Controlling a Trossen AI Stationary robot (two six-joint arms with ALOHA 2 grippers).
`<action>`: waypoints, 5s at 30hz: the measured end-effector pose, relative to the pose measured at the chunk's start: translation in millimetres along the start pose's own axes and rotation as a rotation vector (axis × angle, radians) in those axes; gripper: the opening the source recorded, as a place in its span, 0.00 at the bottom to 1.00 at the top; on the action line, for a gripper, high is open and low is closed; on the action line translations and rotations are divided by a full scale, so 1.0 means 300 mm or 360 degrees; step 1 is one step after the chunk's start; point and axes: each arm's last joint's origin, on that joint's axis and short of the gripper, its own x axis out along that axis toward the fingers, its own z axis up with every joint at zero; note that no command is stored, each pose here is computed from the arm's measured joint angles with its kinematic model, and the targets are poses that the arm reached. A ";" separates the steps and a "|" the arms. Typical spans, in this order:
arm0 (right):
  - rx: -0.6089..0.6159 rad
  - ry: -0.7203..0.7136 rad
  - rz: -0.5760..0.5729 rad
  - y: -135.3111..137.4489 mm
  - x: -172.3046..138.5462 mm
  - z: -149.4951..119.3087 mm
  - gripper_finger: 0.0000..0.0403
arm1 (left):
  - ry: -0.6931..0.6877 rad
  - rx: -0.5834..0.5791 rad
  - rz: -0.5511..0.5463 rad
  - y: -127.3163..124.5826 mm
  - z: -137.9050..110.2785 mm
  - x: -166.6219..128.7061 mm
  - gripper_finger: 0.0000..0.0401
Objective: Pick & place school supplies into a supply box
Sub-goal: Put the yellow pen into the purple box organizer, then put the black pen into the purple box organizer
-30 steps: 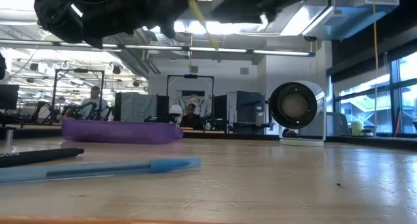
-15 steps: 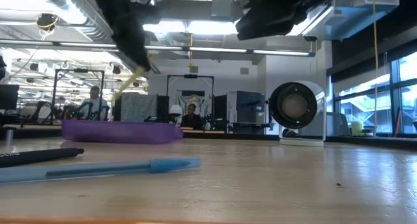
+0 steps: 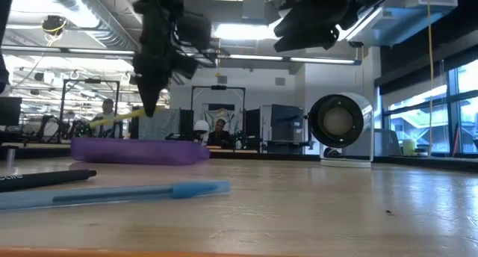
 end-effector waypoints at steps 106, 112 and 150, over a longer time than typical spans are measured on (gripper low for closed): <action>0.0063 0.0111 0.0643 -0.074 -0.226 -0.353 0.60 | 0.0076 -0.1182 -0.0078 -0.944 -0.196 0.183 0.16; 0.0031 0.0108 0.0671 -0.062 -0.233 -0.355 0.60 | 0.0111 -0.1102 -0.0093 -0.943 -0.190 0.189 0.12; -0.0013 0.0115 0.0662 -0.064 -0.232 -0.359 0.60 | -0.0166 -0.0044 0.0312 -0.284 0.057 -0.025 0.05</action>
